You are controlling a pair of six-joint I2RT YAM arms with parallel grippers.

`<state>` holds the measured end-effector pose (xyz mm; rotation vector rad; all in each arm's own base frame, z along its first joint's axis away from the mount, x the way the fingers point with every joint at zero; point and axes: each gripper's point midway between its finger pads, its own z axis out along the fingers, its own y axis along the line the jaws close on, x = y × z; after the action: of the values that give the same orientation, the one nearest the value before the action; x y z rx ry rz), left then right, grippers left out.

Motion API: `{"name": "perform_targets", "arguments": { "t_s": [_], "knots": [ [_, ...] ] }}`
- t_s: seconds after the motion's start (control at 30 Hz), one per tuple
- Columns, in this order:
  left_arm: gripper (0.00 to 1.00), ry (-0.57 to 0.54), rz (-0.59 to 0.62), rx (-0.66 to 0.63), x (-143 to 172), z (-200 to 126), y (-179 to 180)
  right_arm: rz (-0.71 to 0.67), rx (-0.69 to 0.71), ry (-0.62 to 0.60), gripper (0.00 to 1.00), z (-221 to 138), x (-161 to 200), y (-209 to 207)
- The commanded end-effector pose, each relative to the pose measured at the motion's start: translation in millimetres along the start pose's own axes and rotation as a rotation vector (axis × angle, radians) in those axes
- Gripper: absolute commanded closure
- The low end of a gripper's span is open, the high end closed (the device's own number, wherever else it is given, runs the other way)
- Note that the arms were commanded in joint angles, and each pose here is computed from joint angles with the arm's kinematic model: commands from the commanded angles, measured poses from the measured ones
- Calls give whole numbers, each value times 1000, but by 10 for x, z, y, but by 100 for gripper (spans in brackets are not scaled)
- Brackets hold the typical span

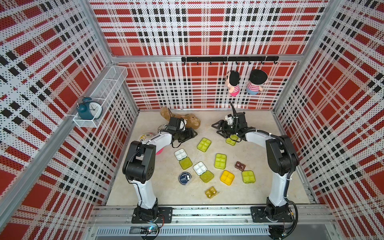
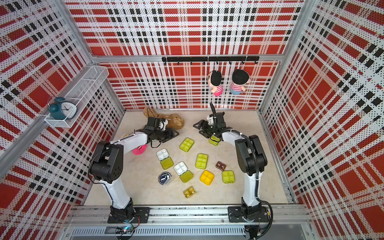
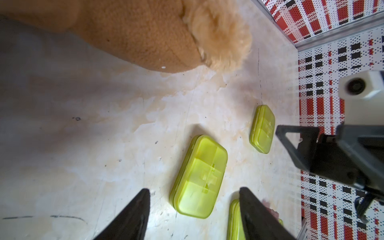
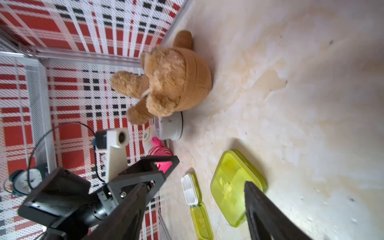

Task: Close pillboxes
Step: Close the lid on the pillbox.

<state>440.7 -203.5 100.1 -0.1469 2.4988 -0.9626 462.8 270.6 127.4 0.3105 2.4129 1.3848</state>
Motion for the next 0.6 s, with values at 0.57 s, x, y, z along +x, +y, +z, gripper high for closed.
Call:
{"name": "perform_targets", "arguments": {
  "t_s": [0.57],
  "knots": [
    [30, -38, -50, 85, 105, -243, 71, -64, 447, 192, 26, 21, 862, -530]
  ]
}}
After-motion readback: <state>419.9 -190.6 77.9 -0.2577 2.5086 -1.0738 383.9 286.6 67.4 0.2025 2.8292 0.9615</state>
